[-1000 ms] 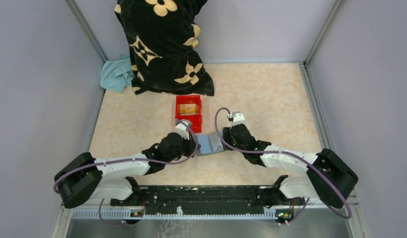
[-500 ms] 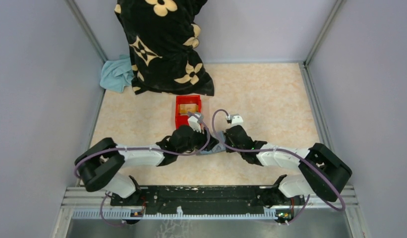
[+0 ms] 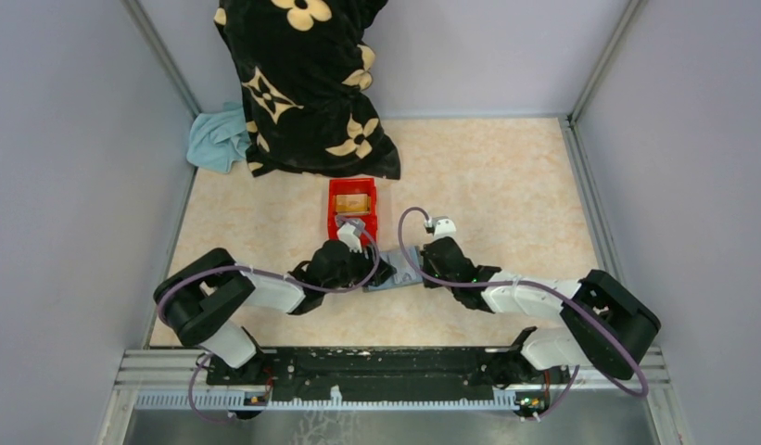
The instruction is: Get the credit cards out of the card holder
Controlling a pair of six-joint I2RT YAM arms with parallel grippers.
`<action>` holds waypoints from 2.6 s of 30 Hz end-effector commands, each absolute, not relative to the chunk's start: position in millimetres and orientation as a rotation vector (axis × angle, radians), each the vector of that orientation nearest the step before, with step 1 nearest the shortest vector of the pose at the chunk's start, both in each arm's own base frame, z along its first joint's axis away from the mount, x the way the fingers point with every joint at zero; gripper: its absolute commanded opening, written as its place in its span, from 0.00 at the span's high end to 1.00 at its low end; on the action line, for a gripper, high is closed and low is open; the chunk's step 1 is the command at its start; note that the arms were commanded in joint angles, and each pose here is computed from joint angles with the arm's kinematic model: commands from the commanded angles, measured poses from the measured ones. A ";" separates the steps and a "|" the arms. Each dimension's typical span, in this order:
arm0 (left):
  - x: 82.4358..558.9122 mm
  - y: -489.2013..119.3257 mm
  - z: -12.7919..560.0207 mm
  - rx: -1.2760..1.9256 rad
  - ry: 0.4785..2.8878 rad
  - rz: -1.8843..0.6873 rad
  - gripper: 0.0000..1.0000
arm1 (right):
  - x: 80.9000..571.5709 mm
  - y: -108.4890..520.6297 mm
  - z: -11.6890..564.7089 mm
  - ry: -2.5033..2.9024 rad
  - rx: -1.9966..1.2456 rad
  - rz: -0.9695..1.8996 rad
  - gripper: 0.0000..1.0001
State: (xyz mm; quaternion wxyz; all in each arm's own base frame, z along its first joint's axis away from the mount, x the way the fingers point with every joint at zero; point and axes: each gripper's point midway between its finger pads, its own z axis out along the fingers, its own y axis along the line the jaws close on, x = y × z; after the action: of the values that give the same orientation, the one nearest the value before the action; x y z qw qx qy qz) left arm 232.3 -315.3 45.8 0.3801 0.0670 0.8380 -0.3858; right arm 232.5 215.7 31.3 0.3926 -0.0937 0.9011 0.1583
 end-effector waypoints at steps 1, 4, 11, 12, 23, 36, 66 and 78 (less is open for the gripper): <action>228.9 -317.3 48.6 0.141 2.115 -1.065 0.40 | 247.7 226.7 61.4 2.193 -0.232 0.417 1.00; 225.9 -318.1 43.9 0.128 2.118 -1.108 0.40 | 258.1 227.7 72.9 2.171 -0.223 0.379 1.00; 223.8 -316.0 44.3 0.126 2.106 -1.175 0.40 | 281.2 238.3 95.2 2.118 -0.225 0.348 1.00; 223.6 -315.7 44.6 0.124 2.104 -1.180 0.40 | 283.8 240.0 93.6 2.119 -0.227 0.350 1.00; 222.5 -313.6 38.9 0.146 2.119 -1.171 0.40 | 271.8 231.9 25.3 2.287 -0.243 0.276 1.00; 217.5 -329.1 41.4 0.144 2.111 -1.296 0.40 | 248.1 238.7 9.0 2.331 -0.234 0.425 1.00; 229.4 -341.0 80.6 0.097 1.946 -1.417 0.61 | 214.3 233.8 -12.8 2.414 -0.196 0.505 1.00; 235.6 -352.7 65.8 0.080 2.021 -1.438 0.64 | 208.3 235.8 -10.9 2.435 -0.178 0.528 1.00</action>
State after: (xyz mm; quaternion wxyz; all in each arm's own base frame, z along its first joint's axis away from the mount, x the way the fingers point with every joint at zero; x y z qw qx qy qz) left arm 232.1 -344.0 61.1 0.3322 0.0316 0.7801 -0.5293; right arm 253.6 245.3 25.1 0.4038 -0.0339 0.8884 0.2159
